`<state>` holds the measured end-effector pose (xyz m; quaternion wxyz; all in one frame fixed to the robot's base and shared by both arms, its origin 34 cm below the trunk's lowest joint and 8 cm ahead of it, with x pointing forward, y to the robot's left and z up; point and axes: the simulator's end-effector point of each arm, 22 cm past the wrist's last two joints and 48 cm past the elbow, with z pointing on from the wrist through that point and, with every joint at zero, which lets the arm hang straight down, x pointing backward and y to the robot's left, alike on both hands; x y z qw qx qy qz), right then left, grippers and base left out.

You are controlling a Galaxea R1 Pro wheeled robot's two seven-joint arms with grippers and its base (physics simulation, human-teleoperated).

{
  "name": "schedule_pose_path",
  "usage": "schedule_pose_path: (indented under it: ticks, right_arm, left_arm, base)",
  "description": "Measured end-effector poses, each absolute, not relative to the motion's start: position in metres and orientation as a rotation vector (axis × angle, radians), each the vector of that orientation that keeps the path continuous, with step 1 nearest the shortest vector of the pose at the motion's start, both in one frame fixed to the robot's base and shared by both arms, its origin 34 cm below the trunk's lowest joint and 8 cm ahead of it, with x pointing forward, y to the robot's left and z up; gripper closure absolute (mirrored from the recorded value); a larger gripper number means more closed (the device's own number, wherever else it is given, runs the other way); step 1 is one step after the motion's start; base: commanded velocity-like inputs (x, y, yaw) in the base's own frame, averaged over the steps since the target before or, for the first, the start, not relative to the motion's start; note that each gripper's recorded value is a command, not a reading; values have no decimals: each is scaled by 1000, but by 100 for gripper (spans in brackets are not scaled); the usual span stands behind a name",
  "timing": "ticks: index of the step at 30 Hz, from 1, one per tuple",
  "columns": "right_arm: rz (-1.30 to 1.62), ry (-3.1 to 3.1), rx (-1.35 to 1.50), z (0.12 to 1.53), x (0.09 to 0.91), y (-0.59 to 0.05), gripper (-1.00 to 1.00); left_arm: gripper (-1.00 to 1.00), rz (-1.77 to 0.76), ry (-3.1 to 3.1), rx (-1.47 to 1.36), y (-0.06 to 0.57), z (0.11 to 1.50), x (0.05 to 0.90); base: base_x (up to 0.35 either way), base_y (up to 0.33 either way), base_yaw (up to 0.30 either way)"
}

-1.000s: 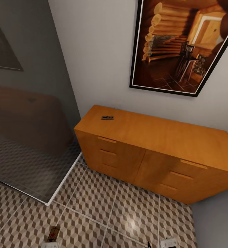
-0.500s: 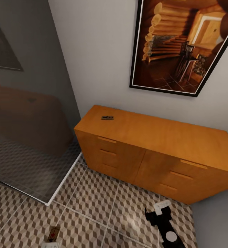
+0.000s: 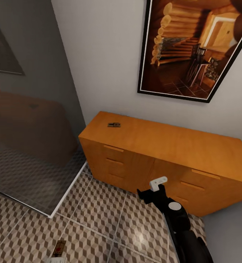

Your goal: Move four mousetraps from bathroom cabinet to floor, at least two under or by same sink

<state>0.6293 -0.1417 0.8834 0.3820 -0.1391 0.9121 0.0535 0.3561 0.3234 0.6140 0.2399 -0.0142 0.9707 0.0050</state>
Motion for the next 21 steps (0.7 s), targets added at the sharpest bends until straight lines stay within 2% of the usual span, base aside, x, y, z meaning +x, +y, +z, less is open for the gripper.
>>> schedule_pose_path:
  ticks: [21]
  right_arm:
    - [22,2185,-313,1015,764,-161,-100]
  left_arm:
    - [100,7,2665,-40,320,613,355]
  base:
    - [0,0,0]
